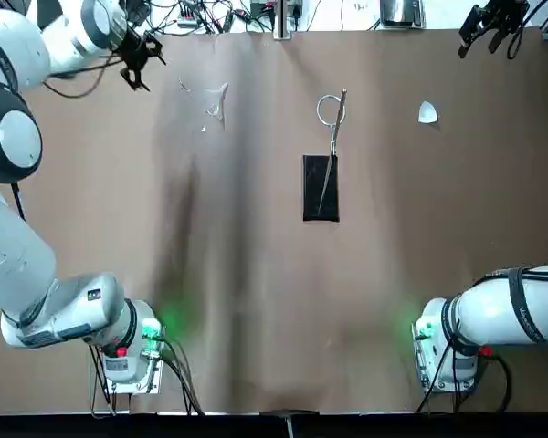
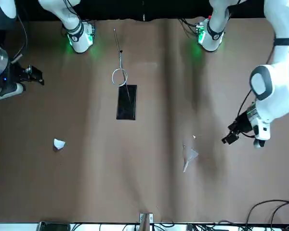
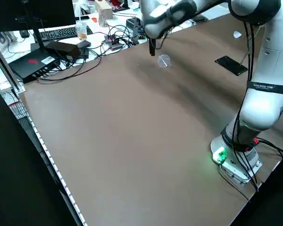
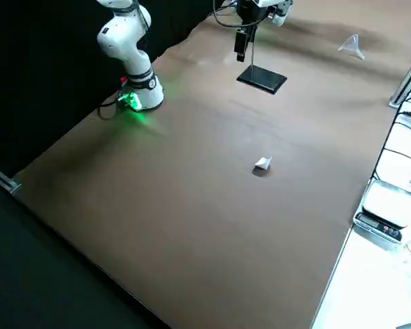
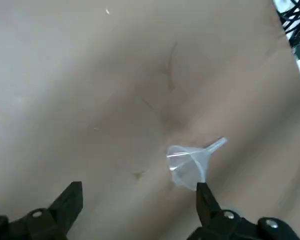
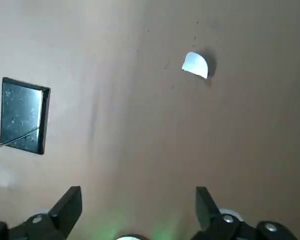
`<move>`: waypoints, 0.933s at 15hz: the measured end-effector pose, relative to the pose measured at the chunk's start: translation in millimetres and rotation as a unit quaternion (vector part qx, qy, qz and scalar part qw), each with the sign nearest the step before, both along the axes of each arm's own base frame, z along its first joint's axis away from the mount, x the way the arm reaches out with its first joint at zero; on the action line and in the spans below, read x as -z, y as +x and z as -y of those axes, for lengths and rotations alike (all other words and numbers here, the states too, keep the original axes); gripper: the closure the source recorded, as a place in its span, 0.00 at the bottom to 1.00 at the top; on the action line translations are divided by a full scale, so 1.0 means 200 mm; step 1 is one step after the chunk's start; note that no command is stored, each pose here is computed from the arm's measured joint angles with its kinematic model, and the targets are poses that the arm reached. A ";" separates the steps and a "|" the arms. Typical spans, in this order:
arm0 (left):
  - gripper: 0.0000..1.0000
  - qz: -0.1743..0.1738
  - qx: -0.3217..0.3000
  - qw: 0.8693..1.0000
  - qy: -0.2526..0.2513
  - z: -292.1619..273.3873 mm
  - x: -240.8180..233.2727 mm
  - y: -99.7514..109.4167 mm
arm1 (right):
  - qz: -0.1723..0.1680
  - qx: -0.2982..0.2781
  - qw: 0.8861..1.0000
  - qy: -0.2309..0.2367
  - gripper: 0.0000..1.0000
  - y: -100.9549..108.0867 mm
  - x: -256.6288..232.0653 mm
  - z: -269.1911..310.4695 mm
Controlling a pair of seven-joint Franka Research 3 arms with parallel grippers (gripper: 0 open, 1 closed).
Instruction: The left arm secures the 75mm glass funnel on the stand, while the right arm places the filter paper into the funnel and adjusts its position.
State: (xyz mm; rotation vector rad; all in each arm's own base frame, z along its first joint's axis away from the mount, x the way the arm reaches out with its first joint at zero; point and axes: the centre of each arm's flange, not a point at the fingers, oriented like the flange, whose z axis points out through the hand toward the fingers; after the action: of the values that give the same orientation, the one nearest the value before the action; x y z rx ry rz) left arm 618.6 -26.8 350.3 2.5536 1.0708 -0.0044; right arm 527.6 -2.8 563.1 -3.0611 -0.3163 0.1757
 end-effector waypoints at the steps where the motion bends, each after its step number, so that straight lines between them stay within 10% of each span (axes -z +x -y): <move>1: 0.00 0.007 -0.022 1.000 -0.015 0.04 0.06 -0.01 | 0.002 -0.001 1.000 -0.001 0.00 0.00 0.01 -0.01; 8: 0.00 0.066 -0.216 0.971 -0.083 0.55 0.40 -0.11 | 0.015 -0.003 1.000 -0.004 0.00 0.02 0.03 -0.02; 14: 0.00 0.053 -0.251 0.963 -0.089 0.61 0.58 -0.08 | -0.001 -0.006 1.000 -0.010 0.00 0.11 0.20 -0.04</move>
State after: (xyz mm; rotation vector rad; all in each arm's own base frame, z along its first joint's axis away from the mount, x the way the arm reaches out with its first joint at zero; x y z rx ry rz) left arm 602.6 -149.6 233.8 2.0399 1.5637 0.1580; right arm 548.9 6.2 523.4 -3.0786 -0.3335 0.1846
